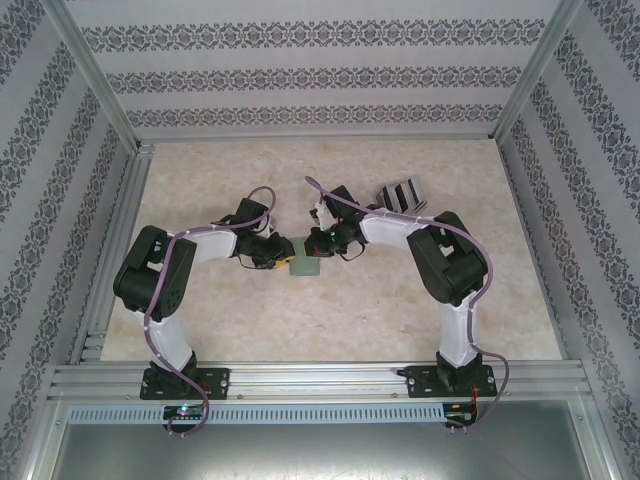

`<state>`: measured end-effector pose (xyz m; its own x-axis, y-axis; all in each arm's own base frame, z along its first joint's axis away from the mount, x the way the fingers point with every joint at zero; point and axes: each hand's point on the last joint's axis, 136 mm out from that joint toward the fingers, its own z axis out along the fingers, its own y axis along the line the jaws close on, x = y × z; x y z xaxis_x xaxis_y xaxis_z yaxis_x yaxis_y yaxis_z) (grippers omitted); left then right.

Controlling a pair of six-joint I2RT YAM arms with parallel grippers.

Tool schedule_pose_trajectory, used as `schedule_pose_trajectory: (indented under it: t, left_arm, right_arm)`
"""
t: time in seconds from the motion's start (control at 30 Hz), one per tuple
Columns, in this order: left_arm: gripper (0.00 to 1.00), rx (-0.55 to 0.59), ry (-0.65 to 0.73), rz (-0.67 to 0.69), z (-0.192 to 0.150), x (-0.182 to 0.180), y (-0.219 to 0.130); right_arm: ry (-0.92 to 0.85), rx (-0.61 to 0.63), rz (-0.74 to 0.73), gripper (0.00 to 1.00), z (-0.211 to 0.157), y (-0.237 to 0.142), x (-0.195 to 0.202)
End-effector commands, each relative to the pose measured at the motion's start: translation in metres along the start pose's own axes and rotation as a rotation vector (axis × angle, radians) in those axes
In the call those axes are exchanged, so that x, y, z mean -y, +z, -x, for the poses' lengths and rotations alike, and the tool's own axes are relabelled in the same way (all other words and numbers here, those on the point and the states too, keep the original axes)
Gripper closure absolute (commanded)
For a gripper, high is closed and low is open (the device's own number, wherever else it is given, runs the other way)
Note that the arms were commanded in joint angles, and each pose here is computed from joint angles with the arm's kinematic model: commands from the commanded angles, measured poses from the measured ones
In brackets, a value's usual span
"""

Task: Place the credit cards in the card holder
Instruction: Close the button on the card holder, then reset both arms

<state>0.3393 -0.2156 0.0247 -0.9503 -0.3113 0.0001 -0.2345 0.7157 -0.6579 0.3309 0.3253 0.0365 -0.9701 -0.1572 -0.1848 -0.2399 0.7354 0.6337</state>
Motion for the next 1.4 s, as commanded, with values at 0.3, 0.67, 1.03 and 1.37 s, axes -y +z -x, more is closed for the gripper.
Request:
schedule_pose_trajectory:
  t: [0.3, 0.67, 1.03, 1.37]
  left_arm:
    - [0.72, -0.006, 0.003, 0.018, -0.001, 0.001, 0.005]
    - [0.67, 0.145, 0.131, 0.039, 0.026, 0.027, -0.038]
    - [0.60, 0.543, 0.180, 0.289, 0.069, -0.017, -0.152]
    - [0.27, 0.888, 0.028, 0.489, 0.077, -0.079, -0.241]
  right_arm:
    - [0.026, -0.081, -0.172, 0.87, -0.022, 0.009, 0.033]
    - [-0.183, 0.135, -0.136, 0.64, 0.037, -0.064, -0.036]
    - [-0.354, 0.577, -0.512, 0.49, 0.047, -0.196, 0.010]
    - [-0.080, 0.911, -0.673, 0.35, 0.018, -0.301, 0.108]
